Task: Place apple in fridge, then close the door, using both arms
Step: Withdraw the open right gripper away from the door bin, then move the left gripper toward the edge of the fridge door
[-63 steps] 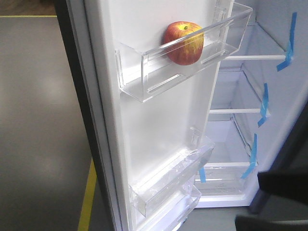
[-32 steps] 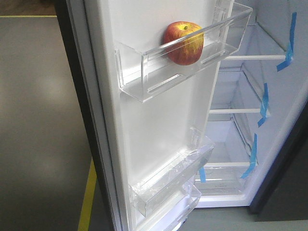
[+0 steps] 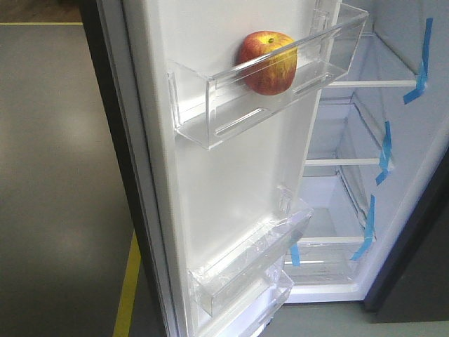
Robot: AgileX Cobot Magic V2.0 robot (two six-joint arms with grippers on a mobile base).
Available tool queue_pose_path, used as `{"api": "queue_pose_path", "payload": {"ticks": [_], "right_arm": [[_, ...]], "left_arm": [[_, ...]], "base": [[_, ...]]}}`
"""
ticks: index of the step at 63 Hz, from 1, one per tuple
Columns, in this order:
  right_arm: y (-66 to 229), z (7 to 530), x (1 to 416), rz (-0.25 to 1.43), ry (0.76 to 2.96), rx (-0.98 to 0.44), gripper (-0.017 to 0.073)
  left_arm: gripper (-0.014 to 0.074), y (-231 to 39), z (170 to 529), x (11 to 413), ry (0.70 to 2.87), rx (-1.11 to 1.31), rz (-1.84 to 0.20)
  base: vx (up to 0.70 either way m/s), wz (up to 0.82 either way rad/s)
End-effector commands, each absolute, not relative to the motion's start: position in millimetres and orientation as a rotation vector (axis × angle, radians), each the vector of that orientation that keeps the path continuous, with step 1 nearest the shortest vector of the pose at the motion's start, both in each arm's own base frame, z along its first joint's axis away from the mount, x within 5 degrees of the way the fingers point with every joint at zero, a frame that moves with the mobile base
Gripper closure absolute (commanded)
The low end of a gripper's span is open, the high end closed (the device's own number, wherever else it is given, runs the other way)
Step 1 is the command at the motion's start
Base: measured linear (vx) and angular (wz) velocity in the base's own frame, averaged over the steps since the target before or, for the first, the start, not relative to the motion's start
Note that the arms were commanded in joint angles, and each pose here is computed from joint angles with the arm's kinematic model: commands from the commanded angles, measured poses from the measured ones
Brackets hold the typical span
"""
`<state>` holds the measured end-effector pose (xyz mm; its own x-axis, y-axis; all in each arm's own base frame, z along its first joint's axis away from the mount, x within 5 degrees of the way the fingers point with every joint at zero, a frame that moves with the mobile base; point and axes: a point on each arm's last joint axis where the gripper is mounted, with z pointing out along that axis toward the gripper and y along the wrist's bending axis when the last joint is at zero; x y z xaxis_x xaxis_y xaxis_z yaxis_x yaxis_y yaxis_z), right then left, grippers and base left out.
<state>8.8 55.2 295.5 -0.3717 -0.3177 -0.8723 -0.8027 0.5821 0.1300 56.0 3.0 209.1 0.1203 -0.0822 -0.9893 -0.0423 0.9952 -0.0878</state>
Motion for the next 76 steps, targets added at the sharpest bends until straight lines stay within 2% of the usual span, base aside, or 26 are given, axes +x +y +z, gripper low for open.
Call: {"api": "queue_pose_path", "payload": {"ticks": [1, 9, 17, 30, 44, 60, 76], "right_arm": [[57.0, 306.8, 11.6, 0.721, 1.886, -0.856, 0.0040], [57.0, 306.8, 11.6, 0.721, 1.886, -0.856, 0.0040], [57.0, 306.8, 11.6, 0.721, 1.886, -0.856, 0.0040], [57.0, 306.8, 11.6, 0.721, 1.886, -0.856, 0.0040], [57.0, 306.8, 11.6, 0.721, 1.886, -0.856, 0.0040], [57.0, 306.8, 11.6, 0.721, 1.886, -0.856, 0.0040], [57.0, 306.8, 11.6, 0.721, 1.886, -0.856, 0.0040]], "left_arm": [[0.0600, 4.3, 214.3, 53.7, 1.321, -0.168, -0.099], [0.0600, 5.6, 235.1, 48.4, 1.177, -0.187, -0.123], [0.0600, 4.6, 267.5, 46.6, 1.186, -0.163, -0.105], [0.0600, 3.2, 324.7, 64.2, 1.348, -0.109, -0.052], [0.0600, 2.5, 365.9, 113.3, 1.663, -0.098, -0.066], [0.0600, 6.9, 373.1, 175.2, 1.971, -0.054, 0.000], [0.0600, 12.0, 342.5, 233.6, 2.213, -0.030, 0.044]], "base": [[0.00, 0.00], [0.00, 0.00], [0.00, 0.00], [0.00, 0.00], [0.00, 0.00], [0.00, 0.00], [0.00, 0.00]]}}
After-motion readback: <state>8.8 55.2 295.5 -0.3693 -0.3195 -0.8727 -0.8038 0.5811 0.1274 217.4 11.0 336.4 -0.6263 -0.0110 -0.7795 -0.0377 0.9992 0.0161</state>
